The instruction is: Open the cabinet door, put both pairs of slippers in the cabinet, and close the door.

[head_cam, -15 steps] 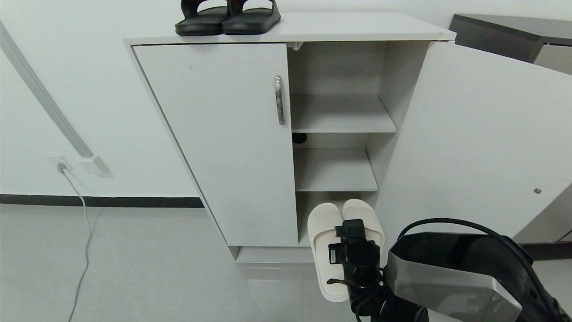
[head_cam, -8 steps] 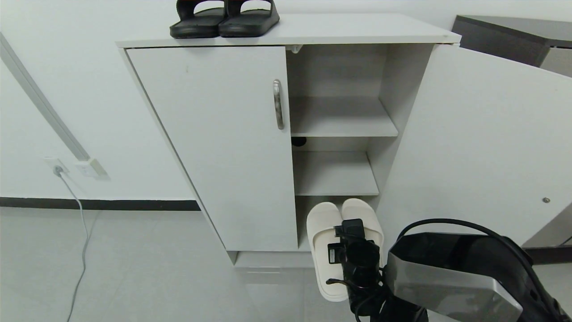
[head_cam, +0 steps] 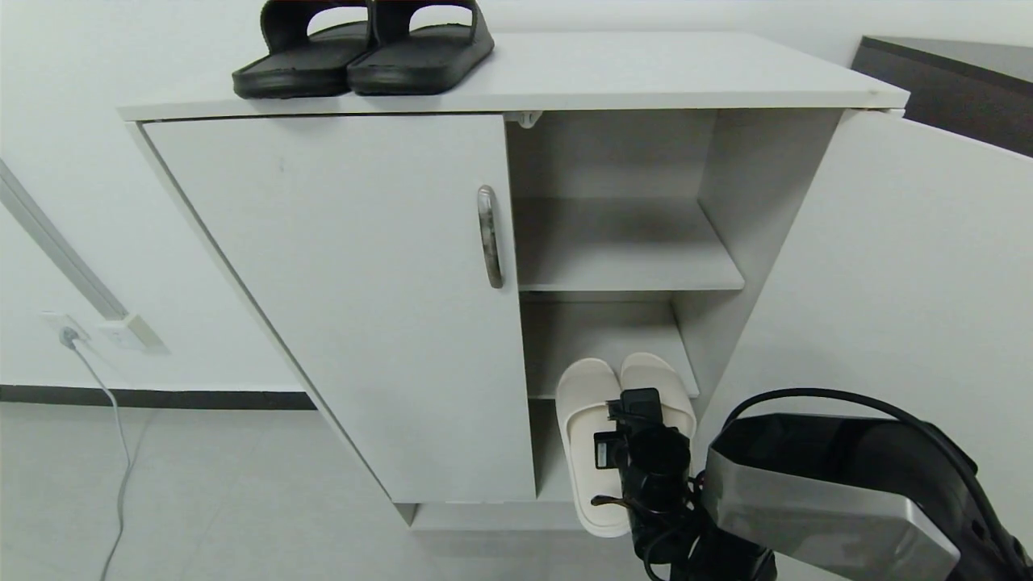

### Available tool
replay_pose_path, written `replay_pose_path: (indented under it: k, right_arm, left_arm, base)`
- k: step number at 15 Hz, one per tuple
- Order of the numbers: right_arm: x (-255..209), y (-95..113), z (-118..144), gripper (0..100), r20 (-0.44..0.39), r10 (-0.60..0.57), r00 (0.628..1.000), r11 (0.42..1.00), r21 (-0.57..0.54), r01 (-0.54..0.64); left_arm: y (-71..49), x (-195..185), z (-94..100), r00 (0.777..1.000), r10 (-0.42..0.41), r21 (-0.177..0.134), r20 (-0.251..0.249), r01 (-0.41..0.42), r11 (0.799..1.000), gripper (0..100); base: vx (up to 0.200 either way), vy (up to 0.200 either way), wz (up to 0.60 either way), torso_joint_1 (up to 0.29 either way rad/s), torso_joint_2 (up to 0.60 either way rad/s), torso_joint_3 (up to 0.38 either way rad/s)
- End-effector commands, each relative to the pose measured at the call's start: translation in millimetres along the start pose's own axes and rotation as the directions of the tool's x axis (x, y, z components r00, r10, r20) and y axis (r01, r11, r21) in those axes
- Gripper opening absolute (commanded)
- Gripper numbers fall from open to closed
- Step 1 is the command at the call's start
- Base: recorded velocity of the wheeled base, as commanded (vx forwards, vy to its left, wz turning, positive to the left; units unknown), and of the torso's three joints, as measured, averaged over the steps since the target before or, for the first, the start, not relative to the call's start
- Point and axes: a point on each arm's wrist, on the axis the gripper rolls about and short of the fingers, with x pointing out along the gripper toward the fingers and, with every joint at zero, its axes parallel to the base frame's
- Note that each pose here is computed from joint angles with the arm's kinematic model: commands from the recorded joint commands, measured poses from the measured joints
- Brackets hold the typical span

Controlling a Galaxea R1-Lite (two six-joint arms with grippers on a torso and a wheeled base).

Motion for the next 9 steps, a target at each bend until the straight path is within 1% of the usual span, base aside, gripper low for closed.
replay_pose_path:
  k: [1,4,6,7,9]
  right_arm:
    - [0.1,0.2,2.5,0,0.005,0.005,1.0,1.0,0.005,-0.005]
    - [3.3,2.0,2.8,0,0.004,0.025,1.0,1.0,0.002,-0.025]
    - [8.9,-1.0,1.7,0,-0.009,0.032,0.999,0.999,-0.008,-0.032]
    - [16.5,0.2,1.1,0,-0.023,0.044,0.999,0.999,-0.007,-0.044]
    - [31.6,1.9,-1.9,0,-0.037,0.028,0.999,1.0,-0.006,-0.029]
  left_arm:
    - [0.0,0.0,0.0,1.0,0.002,0.001,0.0,-0.002,1.0,0]
    - [0.0,0.0,0.0,1.0,0.002,-0.002,0.0,-0.002,1.0,0]
    - [0.0,0.0,0.0,1.0,0.002,0.0,0.0,-0.002,1.0,0]
    - [0.0,0.1,0.0,1.0,0.002,0.0,-0.002,-0.002,1.0,0]
    - [0.0,0.0,0.0,1.0,0.002,-0.002,0.0,-0.002,1.0,0]
  base:
    - [0.0,0.0,0.0,0.0,0.0,0.0]
    - [0.0,0.0,0.0,0.0,0.0,0.0]
    - [0.0,0.0,0.0,0.0,0.0,0.0]
    - [0.0,0.0,0.0,0.0,0.0,0.0]
    - [0.0,0.0,0.0,0.0,0.0,0.0]
